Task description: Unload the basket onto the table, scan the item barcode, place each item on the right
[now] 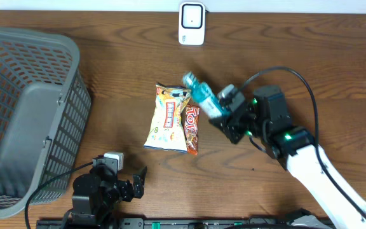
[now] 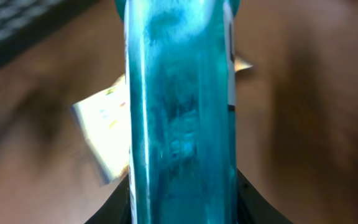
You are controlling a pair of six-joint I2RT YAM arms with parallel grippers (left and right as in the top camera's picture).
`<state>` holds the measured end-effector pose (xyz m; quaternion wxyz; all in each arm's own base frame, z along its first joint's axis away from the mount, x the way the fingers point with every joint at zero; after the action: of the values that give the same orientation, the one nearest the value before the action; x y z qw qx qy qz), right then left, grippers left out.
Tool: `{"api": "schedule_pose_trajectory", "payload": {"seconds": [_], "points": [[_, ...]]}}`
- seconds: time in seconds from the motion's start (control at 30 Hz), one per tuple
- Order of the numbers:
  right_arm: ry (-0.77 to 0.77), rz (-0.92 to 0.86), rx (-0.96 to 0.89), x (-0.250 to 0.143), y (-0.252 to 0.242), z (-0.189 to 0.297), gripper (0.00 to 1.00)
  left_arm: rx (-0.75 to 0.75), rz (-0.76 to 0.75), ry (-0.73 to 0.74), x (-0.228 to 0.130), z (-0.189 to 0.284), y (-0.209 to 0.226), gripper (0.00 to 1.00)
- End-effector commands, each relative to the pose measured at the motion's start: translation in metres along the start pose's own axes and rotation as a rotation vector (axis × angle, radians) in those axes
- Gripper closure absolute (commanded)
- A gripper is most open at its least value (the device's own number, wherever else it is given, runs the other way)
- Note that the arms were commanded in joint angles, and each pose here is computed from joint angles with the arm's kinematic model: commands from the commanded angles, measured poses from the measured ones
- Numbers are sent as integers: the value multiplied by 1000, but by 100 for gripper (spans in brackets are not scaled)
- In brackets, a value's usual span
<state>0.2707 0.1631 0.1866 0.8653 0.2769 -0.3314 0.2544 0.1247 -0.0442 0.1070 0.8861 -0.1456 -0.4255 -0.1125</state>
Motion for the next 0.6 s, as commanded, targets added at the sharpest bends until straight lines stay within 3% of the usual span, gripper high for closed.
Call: {"api": "schedule_pose_trajectory", "payload": {"seconds": [0.0, 0.27, 0.57], "points": [[-104, -55, -173, 26, -29, -15, 99, -1, 12, 40, -8, 0, 0, 0], [-223, 20, -327, 82, -61, -43, 98, -1, 12, 40, -8, 0, 0, 0], [-148, 215, -334, 135, -80, -95, 97, -1, 12, 40, -8, 0, 0, 0]]}}
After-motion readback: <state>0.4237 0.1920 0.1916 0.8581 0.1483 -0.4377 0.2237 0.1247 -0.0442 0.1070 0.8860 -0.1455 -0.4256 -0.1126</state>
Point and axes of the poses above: each gripper's point midway between its finger pads, its own z axis back along the fingers, its own y axis along the line the jaws close on, x = y × z, the point moved 6 cm from there along z, back along the fingers, and after that the axes turned 9 degrees about -z, right-handed, at the moved point
